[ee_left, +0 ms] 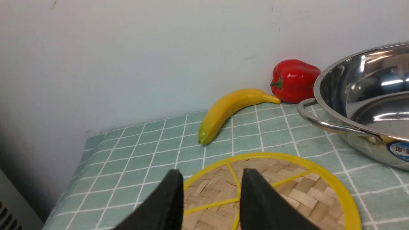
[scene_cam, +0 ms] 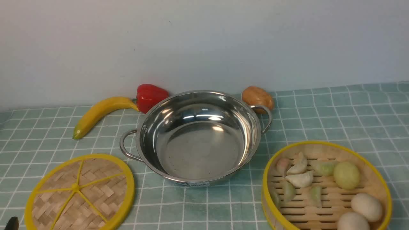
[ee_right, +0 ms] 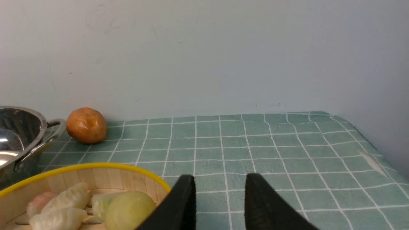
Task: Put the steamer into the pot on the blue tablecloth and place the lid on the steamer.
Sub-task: 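Place the bamboo steamer lid onto the steamer basket in the pot with the right gripper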
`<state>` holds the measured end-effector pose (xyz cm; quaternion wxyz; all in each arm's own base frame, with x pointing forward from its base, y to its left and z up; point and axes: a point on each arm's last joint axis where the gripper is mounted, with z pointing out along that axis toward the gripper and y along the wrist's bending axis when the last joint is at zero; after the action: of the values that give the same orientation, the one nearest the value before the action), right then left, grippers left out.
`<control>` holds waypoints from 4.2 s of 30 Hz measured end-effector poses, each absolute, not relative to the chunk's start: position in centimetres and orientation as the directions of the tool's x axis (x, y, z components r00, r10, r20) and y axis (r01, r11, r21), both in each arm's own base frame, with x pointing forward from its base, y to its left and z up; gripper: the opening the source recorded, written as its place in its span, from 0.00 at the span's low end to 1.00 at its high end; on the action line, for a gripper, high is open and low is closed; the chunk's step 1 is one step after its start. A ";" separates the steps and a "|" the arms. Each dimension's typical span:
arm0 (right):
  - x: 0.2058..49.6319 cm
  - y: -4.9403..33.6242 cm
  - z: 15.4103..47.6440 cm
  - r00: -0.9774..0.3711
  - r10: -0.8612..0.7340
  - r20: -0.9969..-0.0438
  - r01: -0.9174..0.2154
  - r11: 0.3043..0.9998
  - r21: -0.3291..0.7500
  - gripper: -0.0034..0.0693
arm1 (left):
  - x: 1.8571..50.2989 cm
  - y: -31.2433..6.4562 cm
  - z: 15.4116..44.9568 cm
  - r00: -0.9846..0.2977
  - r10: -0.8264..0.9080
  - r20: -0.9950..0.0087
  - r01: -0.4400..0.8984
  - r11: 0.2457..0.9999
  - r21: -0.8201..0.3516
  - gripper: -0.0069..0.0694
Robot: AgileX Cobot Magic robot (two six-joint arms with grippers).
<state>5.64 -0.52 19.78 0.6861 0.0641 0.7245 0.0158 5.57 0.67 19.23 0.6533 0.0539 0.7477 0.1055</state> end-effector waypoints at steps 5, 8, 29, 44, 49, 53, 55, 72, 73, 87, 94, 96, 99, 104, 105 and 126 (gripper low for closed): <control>5.6 -0.5 19.8 -0.050 0.115 -0.992 0.071 0.991 0.111 0.38 | 5.6 0.7 19.2 -0.140 0.219 -0.966 -0.057 0.972 0.228 0.41; 5.6 -0.5 19.8 -0.050 0.115 -0.992 0.071 0.991 0.111 0.38 | 5.6 0.7 19.2 -0.140 0.219 -0.966 -0.057 0.972 0.228 0.41; 5.6 -0.5 19.8 -0.050 0.115 -0.992 0.071 0.991 0.111 0.38 | 5.6 0.7 19.2 -0.140 0.219 -0.966 -0.057 0.972 0.228 0.41; 5.7 0.1 20.2 -0.008 0.788 -0.616 0.012 0.616 0.788 0.38 | 5.6 -0.1 19.5 -0.084 -0.481 -0.873 -0.046 0.877 -0.479 0.41; 5.7 0.2 20.3 -0.013 0.909 -0.417 -0.001 0.417 0.909 0.38 | 5.7 -0.3 19.7 -0.062 -0.615 -0.786 -0.029 0.789 -0.614 0.41; 5.7 0.1 20.4 -0.002 0.921 -0.390 -0.014 0.390 0.921 0.38 | 5.7 -0.2 20.0 -0.040 -0.628 -0.778 -0.020 0.779 -0.627 0.41; 5.7 0.1 20.6 0.013 0.924 -0.381 -0.029 0.382 0.924 0.38 | 5.7 -0.2 20.1 -0.027 -0.629 -0.777 -0.015 0.777 -0.629 0.41; 2.7 -0.2 38.1 0.599 0.473 -0.646 -0.293 0.881 0.372 0.38 | 2.5 1.4 34.9 0.648 -0.378 -0.662 0.124 0.909 -0.399 0.41; 3.0 -0.1 38.5 0.575 0.450 -0.683 -0.270 0.893 0.361 0.38 | 2.7 1.4 34.9 0.633 -0.362 -0.684 0.109 0.917 -0.385 0.41; 16.6 -0.3 34.4 -0.781 0.141 -0.609 0.113 0.990 0.085 0.38 | 15.3 -1.0 30.2 -0.692 -0.058 -0.720 0.066 0.987 -0.143 0.41; 21.8 1.2 29.6 -0.913 0.080 -0.400 0.016 0.987 0.162 0.38 | 18.9 0.6 27.5 -0.919 -0.003 -0.394 -0.006 1.000 0.006 0.41; 23.3 1.0 28.1 -0.929 0.078 -0.362 0.029 0.990 0.139 0.38 | 20.0 1.2 27.1 -0.939 -0.014 -0.345 -0.034 0.998 0.054 0.41; 24.5 0.8 26.6 -0.943 0.082 -0.323 0.046 0.992 0.117 0.38 | 21.0 1.5 26.6 -0.945 -0.012 -0.327 -0.040 0.996 0.080 0.41; 26.3 0.7 24.3 -0.954 0.090 -0.286 0.062 0.992 0.107 0.38 | 22.2 1.6 25.8 -0.945 -0.010 -0.327 -0.040 0.996 0.085 0.41; 26.7 0.7 23.9 -0.954 0.091 -0.285 0.064 0.992 0.104 0.38 | 22.5 1.6 25.7 -0.942 -0.007 -0.335 -0.039 0.995 0.087 0.41; 30.1 0.7 16.9 -0.979 0.102 -0.177 0.084 0.991 0.102 0.33 | 25.3 2.2 22.8 -0.945 0.006 -0.327 -0.042 0.989 0.141 0.41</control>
<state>30.14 0.71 16.86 0.0914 0.0468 0.9936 0.0471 25.29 2.17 22.84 0.1654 -0.0092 0.9835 0.0732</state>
